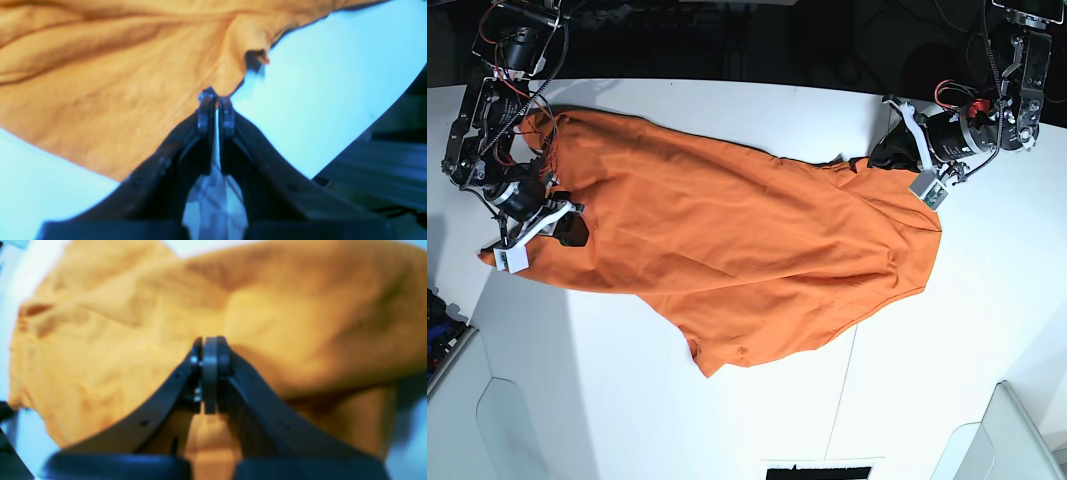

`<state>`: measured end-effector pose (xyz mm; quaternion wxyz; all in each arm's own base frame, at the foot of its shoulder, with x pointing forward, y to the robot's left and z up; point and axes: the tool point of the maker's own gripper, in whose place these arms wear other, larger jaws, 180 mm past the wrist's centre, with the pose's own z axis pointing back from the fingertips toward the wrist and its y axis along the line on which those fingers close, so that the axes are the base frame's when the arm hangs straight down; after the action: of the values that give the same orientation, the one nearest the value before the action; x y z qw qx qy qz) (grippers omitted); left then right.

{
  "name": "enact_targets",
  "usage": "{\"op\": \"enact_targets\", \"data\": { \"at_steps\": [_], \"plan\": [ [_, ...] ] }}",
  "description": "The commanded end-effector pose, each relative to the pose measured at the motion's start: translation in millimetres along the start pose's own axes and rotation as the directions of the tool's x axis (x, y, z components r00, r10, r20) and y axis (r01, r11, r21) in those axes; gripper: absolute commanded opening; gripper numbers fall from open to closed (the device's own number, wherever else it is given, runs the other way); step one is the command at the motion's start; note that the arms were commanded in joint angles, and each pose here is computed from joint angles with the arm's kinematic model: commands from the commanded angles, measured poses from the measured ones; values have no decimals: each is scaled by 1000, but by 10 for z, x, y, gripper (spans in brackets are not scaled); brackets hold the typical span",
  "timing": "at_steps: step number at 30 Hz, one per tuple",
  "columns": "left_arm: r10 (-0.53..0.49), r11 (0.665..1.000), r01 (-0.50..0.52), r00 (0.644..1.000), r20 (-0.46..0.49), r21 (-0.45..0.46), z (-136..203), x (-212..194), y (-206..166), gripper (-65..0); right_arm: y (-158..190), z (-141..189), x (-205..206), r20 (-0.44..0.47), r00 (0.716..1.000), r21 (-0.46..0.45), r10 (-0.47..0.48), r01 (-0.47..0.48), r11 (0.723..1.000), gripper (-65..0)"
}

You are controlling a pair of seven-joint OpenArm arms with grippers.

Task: Layout the t-shirt on the table in an organized manner, then fold the t-shirt properly
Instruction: 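Pull the shirt hem with the left gripper to spread it flat, then grasp the shirt body with both grippers near its middle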

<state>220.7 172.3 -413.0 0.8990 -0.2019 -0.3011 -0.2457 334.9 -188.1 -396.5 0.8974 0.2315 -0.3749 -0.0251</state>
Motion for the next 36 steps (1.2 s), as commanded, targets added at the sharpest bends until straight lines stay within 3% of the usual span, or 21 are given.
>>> {"op": "enact_targets", "data": {
  "at_steps": [1,6,10,16,19,24,28,32,36],
  "plan": [
    [-7,999,9,999,-50,36,36,-112,124,-609,-93,106,143,37,999,-18,36,-35,999,-650],
    [90,994,-83,990,-107,64,-16,-441,304,-609,-466,389,-98,-37,998,-96,57,-61,993,-650],
    [119,990,-108,985,-127,94,-23,-503,477,-609,-625,614,-228,-55,998,-102,32,-37,994,-650],
    [66,989,-55,995,-75,140,49,-132,777,-609,-508,754,-485,-80,997,-45,-22,18,999,-650],
    [20,985,-11,999,-46,174,83,134,937,-609,-327,790,-512,-69,998,-18,10,-12,1000,-650],
    [-31,974,36,999,-24,222,174,438,1146,-609,36,860,-303,3,993,13,115,-115,993,-650],
    [-7,980,2,1000,25,199,249,599,1166,-609,214,911,172,147,967,-12,207,-207,978,-650],
    [12,991,-23,996,87,131,308,805,1016,-609,300,866,626,248,937,-26,248,-250,968,-650],
    [2,1000,-5,989,149,16,293,1021,597,-609,410,631,981,335,910,-15,243,-253,967,-650]
  ]
}}
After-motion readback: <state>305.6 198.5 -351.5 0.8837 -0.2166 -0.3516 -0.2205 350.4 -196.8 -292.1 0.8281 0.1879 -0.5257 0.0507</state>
